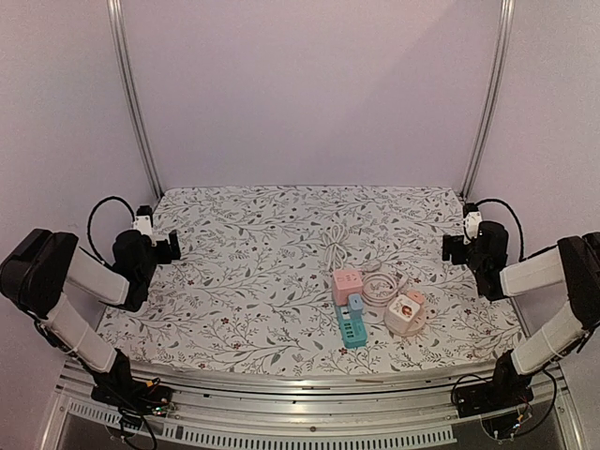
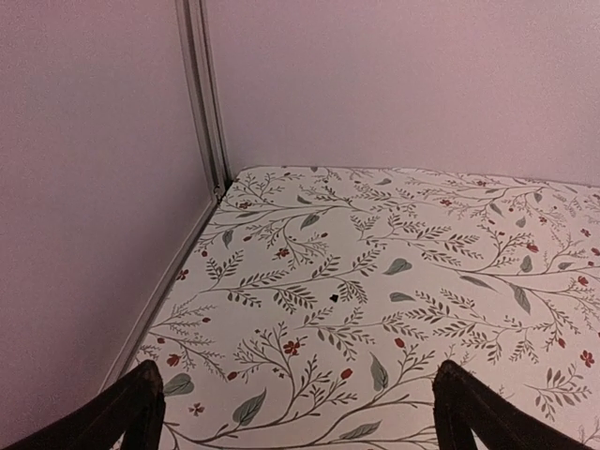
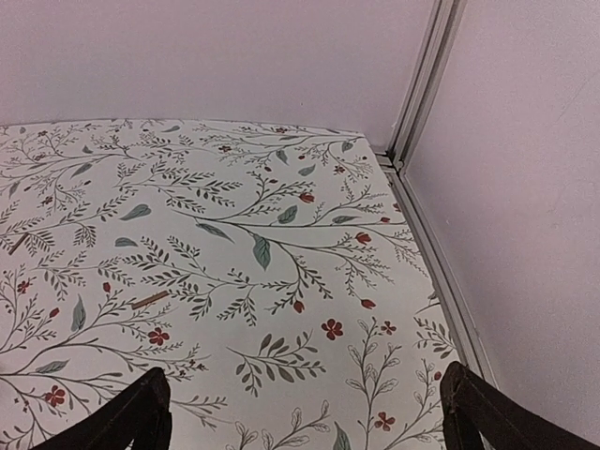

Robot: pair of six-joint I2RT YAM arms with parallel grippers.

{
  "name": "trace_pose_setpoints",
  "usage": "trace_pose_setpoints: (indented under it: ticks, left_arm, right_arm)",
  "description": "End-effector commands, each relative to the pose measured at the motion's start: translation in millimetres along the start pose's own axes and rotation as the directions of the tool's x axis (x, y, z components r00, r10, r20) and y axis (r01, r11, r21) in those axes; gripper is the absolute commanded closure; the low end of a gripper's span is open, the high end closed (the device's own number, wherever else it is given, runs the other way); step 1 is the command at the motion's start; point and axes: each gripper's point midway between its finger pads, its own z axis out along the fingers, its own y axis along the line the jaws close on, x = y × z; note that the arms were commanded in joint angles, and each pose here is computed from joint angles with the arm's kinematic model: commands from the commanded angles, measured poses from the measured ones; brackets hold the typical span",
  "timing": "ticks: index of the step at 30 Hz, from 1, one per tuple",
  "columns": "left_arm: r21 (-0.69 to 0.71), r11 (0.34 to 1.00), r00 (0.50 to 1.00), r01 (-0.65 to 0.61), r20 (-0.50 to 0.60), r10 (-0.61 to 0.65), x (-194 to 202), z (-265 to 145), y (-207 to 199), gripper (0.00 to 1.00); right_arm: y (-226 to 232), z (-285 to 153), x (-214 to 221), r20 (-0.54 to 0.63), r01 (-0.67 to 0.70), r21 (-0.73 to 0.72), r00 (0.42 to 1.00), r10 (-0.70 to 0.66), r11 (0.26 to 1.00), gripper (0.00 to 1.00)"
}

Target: Insert the plug

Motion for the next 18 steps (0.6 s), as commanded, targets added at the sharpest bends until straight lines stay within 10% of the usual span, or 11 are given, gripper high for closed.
trace_pose_setpoints:
  ticks: [1, 18]
  left_arm:
    - [-0.018, 1.0, 1.0, 0.007, -0.008, -0.007, 0, 4, 4, 0.01]
    - [-0.018, 1.0, 1.0, 0.007, -0.01, -0.007, 1, 4, 4, 0.01]
  right_arm:
    - [-6, 11, -9, 0.025, -0.048, -0.03, 0.998, 0.049, 0.998, 0.01]
    - [-19, 15, 4, 0.031, -0.128, -0.018, 0.991, 0.128, 0.992, 0.01]
